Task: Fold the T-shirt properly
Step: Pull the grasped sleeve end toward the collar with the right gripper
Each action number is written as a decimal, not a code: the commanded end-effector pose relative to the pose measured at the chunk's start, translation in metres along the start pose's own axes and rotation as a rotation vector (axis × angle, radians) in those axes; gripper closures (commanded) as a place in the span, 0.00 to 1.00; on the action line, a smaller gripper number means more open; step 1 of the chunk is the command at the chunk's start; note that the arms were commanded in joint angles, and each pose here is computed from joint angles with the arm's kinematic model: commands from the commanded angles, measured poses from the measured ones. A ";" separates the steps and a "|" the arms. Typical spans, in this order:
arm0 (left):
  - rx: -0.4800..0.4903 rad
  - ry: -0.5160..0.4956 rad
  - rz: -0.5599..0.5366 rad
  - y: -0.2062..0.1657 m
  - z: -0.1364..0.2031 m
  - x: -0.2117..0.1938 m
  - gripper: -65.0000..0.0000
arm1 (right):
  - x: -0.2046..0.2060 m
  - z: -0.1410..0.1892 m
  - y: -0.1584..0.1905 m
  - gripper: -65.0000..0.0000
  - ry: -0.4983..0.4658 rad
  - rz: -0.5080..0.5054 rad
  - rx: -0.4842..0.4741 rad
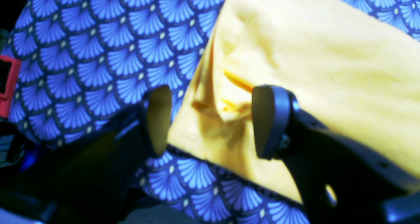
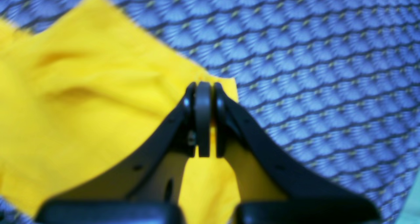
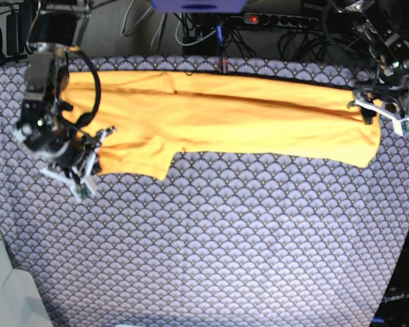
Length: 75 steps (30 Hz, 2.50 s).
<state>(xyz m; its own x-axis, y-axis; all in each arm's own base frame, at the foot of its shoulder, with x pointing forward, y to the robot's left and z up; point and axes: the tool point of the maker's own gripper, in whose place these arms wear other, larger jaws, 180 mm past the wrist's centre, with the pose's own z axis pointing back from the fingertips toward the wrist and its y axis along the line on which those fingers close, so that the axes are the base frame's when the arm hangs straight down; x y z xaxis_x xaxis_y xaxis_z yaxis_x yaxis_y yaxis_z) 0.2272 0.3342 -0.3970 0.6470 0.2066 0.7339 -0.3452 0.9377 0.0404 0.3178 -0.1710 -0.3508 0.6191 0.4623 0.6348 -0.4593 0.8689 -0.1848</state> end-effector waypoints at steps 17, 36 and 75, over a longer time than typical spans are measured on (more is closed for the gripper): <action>0.006 -0.053 -0.010 0.003 0.003 0.017 0.42 | -0.040 0.039 0.049 1.00 -0.028 0.025 0.057; 0.007 -0.051 -0.012 0.003 0.003 0.016 0.42 | -0.070 0.058 0.025 1.00 -0.051 0.039 0.015; 0.013 -0.053 -0.022 0.007 0.003 0.018 0.42 | -0.112 0.049 0.028 1.00 -0.086 -0.027 0.077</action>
<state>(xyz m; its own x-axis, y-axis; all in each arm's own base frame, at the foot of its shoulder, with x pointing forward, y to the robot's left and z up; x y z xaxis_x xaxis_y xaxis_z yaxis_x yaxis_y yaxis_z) 0.2272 0.3368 -0.3956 0.6499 0.1965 0.7342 -0.3400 0.9391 0.0496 0.1964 -0.2040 -0.4002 0.6062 0.4171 0.6772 -0.4946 0.8645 -0.0897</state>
